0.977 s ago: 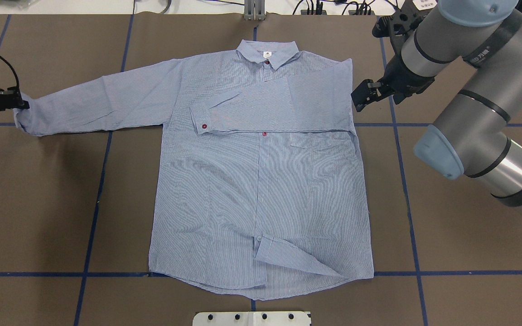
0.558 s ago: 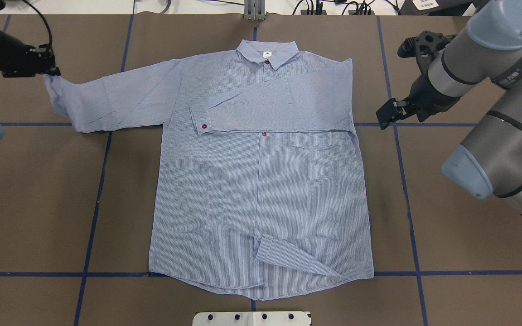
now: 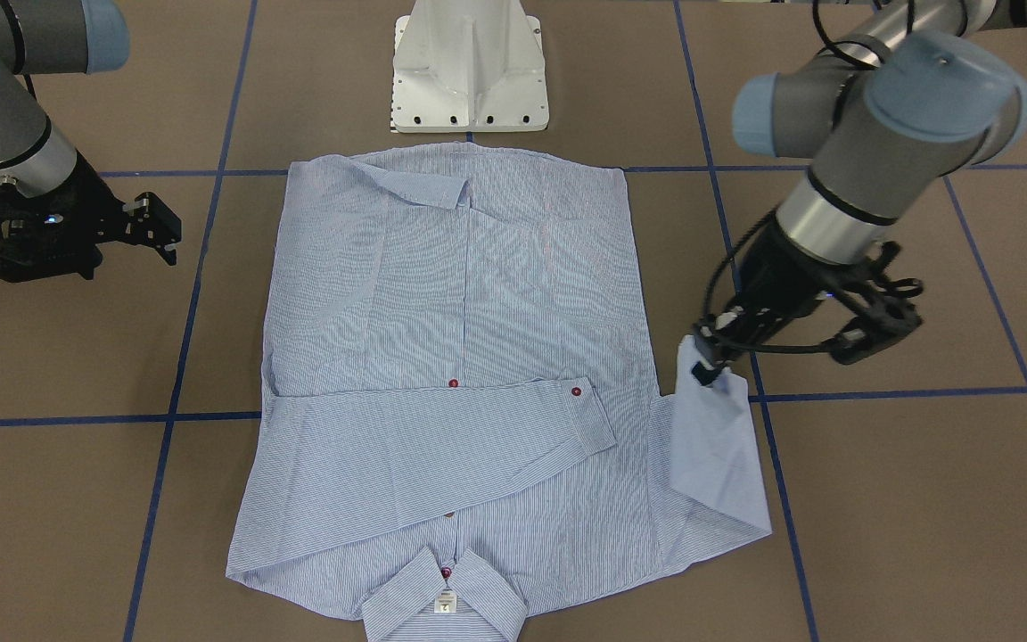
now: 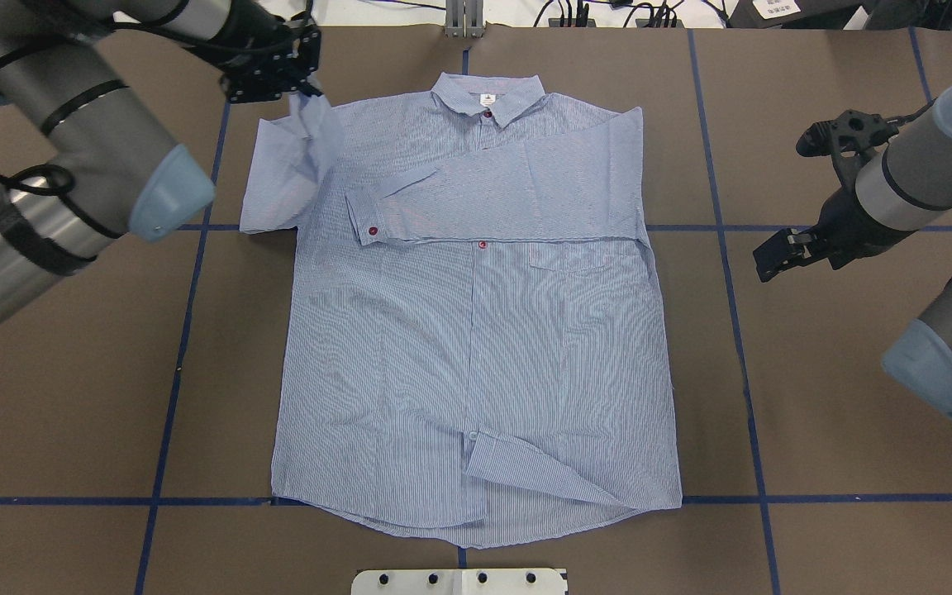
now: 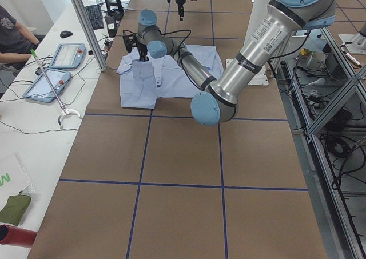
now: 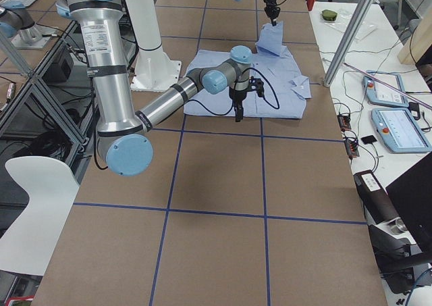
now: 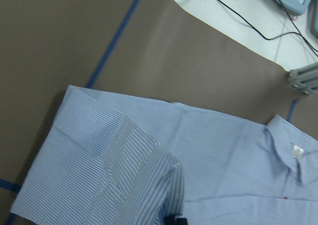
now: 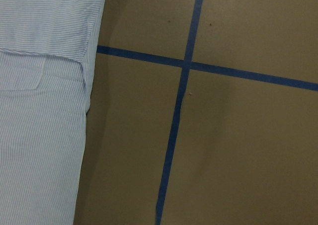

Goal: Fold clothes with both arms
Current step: 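Grasp the other cuff with the left gripper and fold it across the shirt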

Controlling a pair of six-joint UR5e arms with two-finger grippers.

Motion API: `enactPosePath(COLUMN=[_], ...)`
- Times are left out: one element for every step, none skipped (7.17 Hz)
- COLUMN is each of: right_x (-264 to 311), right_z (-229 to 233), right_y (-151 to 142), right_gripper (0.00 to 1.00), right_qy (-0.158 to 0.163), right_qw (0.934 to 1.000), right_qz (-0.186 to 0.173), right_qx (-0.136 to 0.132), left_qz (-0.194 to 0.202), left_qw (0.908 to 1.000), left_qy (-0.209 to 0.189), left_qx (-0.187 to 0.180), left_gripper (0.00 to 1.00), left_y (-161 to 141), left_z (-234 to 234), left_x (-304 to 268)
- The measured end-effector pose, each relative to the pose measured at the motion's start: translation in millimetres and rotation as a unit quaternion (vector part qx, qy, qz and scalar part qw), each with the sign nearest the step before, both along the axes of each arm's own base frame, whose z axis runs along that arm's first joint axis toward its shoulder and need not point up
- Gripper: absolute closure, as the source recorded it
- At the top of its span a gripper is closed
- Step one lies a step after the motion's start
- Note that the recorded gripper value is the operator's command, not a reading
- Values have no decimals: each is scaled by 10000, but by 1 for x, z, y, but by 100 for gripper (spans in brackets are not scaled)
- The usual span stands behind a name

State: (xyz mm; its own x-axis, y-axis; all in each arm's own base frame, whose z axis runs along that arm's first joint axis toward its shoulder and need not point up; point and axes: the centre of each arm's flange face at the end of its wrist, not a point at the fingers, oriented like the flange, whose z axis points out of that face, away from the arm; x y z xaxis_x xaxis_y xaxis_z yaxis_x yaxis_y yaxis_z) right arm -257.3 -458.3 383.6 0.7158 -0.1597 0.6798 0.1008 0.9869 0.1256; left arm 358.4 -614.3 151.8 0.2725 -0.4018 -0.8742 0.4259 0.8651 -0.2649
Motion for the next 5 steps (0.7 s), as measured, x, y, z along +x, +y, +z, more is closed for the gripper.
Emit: enactPosePath(right_x=[2,2,2,2,1], right_z=[4,6,8,10,11], right_y=[2,3,3,3,3], right_gripper=[0,0,0,0,0], right_qy=[26,38,50,61,68], right_qw=[10000,10000,10000,9999,9999], right_qz=[4,6,4,0,0], right_qx=[-33,-55,-75,-86,-87], left_qz=[-28,-70,-82,-31,31], left_qw=[9996,9988,9979,9972,9968], left_qy=[221,398,528,601,619], left_qx=[-152,-279,-379,-453,-508], left_gripper=[100,100,100,100,100], left_y=[-5,-8,-6,2,11], left_z=[-49,-86,-109,-120,-123], left_x=[26,40,50,63,79])
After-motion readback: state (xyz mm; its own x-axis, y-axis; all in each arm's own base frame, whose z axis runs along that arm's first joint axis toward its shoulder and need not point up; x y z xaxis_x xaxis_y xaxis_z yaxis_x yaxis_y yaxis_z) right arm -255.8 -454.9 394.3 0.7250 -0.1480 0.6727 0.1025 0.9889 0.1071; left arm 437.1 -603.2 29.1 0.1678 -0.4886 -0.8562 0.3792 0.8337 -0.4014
